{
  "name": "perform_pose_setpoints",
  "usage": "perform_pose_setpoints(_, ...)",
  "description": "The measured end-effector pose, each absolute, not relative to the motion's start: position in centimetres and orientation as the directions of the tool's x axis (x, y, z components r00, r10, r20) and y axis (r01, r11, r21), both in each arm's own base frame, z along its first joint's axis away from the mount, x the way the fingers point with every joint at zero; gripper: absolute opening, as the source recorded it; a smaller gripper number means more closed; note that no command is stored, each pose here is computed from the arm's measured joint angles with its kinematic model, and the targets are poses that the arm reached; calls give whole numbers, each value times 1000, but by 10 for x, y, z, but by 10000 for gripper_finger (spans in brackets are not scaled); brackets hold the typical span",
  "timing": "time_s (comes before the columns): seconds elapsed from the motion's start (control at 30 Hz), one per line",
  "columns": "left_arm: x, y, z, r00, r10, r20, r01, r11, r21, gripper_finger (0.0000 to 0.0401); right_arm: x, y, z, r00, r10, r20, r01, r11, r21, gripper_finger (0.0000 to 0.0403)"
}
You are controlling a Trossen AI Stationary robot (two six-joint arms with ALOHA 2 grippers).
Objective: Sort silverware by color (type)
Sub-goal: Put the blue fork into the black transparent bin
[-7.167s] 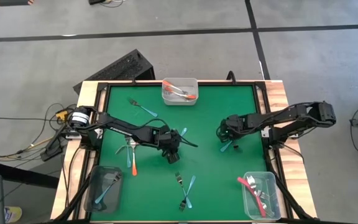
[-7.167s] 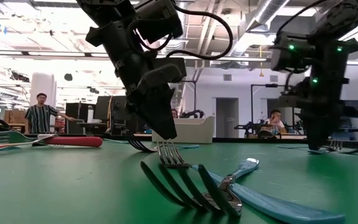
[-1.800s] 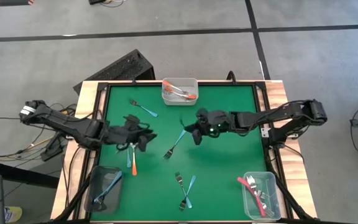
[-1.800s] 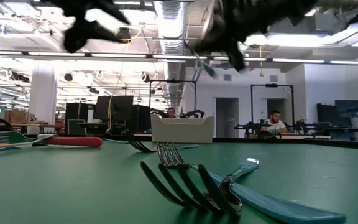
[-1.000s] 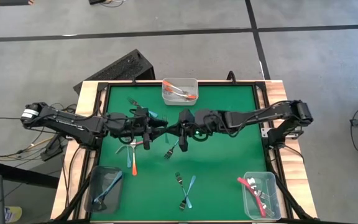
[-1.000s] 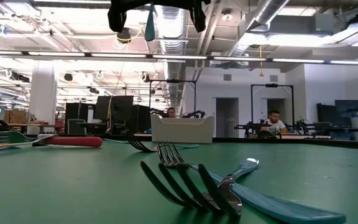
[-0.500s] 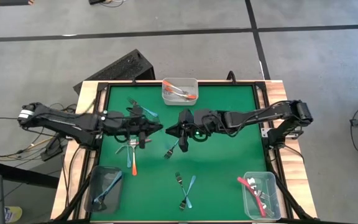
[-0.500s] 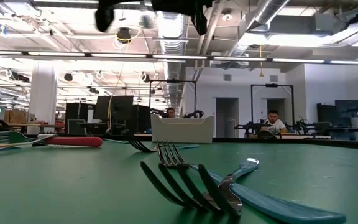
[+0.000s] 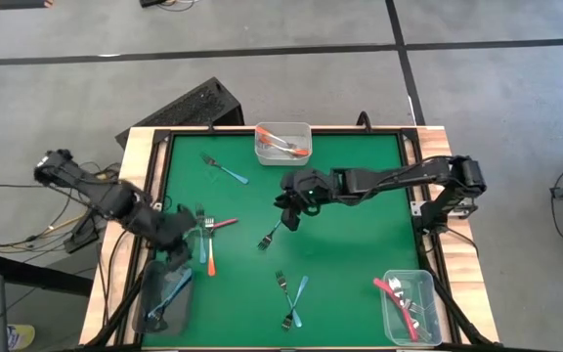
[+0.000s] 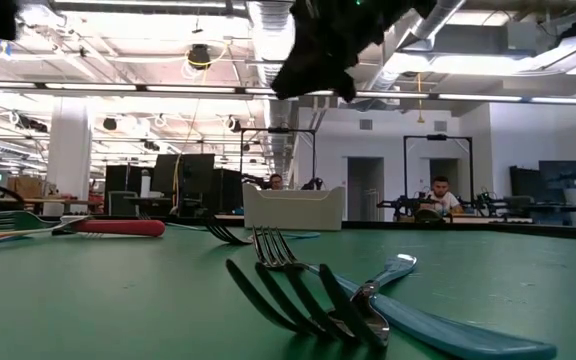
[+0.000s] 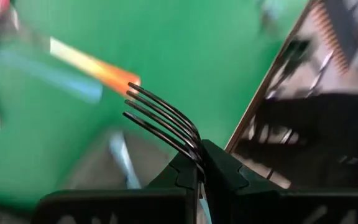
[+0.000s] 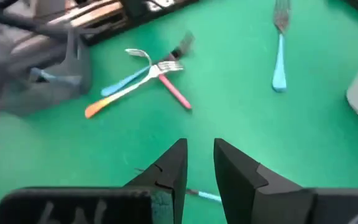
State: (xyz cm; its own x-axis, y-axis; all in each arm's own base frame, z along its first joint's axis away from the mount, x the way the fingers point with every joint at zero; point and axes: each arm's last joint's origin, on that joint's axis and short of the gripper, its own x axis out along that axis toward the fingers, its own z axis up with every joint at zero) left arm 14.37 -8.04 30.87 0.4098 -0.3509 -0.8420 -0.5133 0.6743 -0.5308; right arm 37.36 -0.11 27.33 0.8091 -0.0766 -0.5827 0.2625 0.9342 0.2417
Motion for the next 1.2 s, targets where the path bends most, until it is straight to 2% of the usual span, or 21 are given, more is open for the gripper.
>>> perform_pose_setpoints(0.07, 140, -90, 300, 340, -372, -864, -535, 679, -503, 0, 379, 2, 270, 817, -51, -574, 190, 964, 185, 105)
perform_pose_setpoints(0.2, 135, -105, 286, 259, -393, -882, -542, 697, -469, 6, 387, 10, 242, 758, 28, -652, 19, 998, 65, 105)
perform_pose_setpoints(0.3, 135, -111, 281, 233, -379, -896, -559, 702, -442, 21, 393, 15, 225, 718, 34, -695, -12, 999, 37, 105)
perform_pose_setpoints(0.47, 136, -119, 273, 180, -336, -924, -557, 740, -377, 74, 399, 16, 203, 674, 31, -738, -95, 994, -46, 118)
perform_pose_setpoints(0.7, 136, -123, 261, 59, -268, -962, -569, 782, -253, 151, 409, 11, 188, 638, 21, -770, -204, 968, -143, 170)
perform_pose_setpoints(0.9, 138, -120, 260, 91, -220, -971, -637, 737, -226, 167, 420, 7, 174, 596, 19, -803, -261, 950, -171, 197)
perform_pose_setpoints(1.07, 141, -120, 261, 167, -184, -969, -692, 678, -248, 167, 425, 6, 165, 551, 33, -834, -271, 952, -142, 195)
perform_pose_setpoints(1.2, 146, -123, 263, 222, -206, -953, -674, 674, -303, 167, 423, 5, 162, 527, 33, -849, -308, 939, -154, 184)
